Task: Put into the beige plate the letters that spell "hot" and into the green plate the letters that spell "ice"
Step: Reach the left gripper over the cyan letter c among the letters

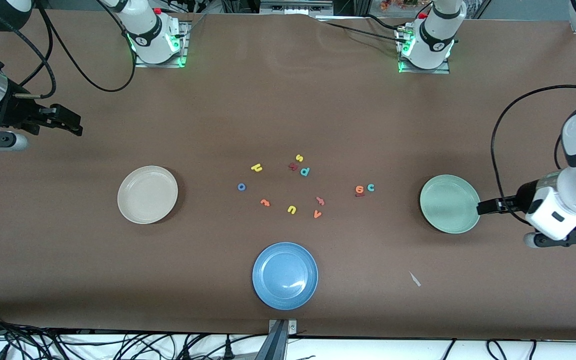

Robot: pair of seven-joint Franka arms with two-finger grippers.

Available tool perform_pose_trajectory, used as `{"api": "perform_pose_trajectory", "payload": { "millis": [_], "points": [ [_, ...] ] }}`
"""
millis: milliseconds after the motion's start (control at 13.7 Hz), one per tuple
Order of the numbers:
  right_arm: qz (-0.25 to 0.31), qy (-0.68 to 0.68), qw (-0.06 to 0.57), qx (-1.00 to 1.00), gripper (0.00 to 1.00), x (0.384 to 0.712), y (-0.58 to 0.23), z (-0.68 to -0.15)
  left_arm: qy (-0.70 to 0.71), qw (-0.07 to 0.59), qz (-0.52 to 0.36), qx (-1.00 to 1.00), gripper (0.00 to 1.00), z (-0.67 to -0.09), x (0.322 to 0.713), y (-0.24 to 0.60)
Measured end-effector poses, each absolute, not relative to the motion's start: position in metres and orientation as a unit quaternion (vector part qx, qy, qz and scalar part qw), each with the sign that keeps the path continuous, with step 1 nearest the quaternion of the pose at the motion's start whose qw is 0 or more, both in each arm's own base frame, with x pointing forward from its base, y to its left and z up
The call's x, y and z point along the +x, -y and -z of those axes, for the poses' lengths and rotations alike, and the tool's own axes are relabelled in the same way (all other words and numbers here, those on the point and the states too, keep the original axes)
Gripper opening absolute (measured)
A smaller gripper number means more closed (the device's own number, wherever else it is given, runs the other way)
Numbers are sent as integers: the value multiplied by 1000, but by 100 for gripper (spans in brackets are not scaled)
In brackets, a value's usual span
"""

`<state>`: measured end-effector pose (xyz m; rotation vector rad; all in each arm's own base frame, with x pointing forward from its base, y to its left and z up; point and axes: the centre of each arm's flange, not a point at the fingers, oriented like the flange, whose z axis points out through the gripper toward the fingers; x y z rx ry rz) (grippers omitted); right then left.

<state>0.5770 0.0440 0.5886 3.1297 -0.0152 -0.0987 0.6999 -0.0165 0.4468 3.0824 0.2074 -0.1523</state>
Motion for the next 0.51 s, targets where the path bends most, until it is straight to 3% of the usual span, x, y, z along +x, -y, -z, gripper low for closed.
{"api": "perform_pose_trajectory", "payload": {
  "millis": [511],
  "points": [
    [32, 6, 5, 999, 100, 577, -43, -589, -122, 36, 64, 990, 100, -418, 693, 137]
  ]
}}
